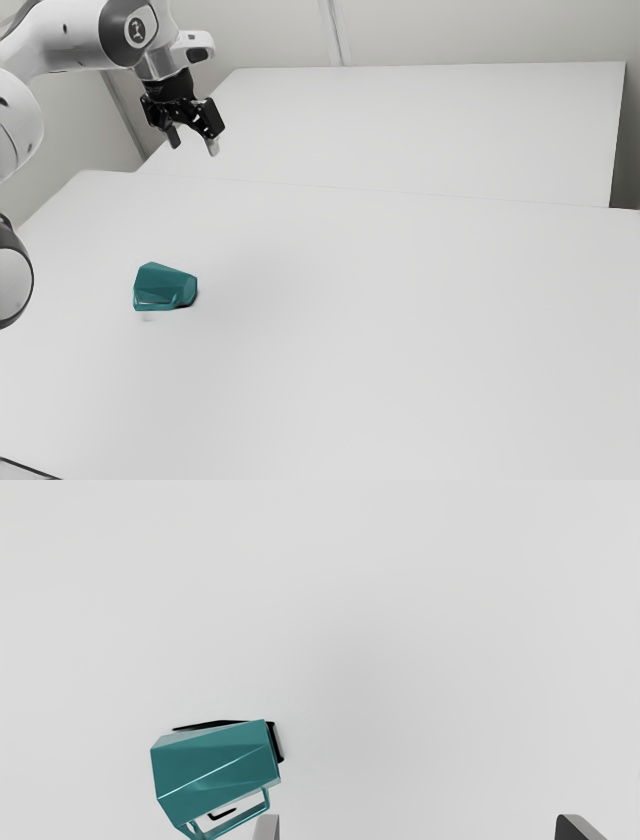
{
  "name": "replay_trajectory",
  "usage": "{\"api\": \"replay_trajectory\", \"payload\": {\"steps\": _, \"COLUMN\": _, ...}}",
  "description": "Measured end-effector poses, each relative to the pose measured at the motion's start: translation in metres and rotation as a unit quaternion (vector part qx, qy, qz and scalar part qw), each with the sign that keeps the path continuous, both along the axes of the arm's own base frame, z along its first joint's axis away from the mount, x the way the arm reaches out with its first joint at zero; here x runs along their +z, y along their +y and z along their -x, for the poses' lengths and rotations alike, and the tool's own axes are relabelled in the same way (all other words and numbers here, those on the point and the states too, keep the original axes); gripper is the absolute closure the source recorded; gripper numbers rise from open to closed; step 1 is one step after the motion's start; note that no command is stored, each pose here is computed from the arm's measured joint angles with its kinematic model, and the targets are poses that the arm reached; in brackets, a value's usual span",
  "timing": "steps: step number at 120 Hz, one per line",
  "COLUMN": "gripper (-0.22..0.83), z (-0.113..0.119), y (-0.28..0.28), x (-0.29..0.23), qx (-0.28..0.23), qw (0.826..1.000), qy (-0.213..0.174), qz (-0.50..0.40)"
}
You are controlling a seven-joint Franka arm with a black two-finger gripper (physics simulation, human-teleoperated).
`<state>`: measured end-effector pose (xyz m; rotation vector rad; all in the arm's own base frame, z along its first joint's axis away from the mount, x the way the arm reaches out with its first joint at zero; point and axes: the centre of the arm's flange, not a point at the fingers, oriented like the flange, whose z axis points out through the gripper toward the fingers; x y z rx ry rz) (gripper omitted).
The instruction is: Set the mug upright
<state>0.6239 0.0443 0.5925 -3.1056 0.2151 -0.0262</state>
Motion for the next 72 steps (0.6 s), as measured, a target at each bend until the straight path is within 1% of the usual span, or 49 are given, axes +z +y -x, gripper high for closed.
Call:
{"api": "replay_trajectory", "payload": {"steps": 30, "gripper": 0.00, "z": 0.001, "y": -0.001, "x": -0.001, "qx": 0.004, "qw": 1.000, "qy": 0.002, "qz": 0.002}}
{"api": "replay_trajectory", "payload": {"steps": 44, "gripper": 0.00, "z": 0.007, "y": 0.000, "x": -0.010, "qx": 0.009, "qw": 1.000, "qy": 0.013, "qz": 0.010}}
{"api": "replay_trajectory", "payload": {"steps": 56, "gripper": 0.00, "z": 0.023, "y": 0.016, "x": -0.017, "qx": 0.027, "qw": 0.999, "qy": 0.024, "qz": 0.033}}
{"api": "replay_trajectory", "payload": {"steps": 72, "gripper": 0.00, "z": 0.050, "y": 0.078, "x": -0.025, "qx": 0.077, "qw": 0.990, "qy": 0.024, "qz": 0.113}}
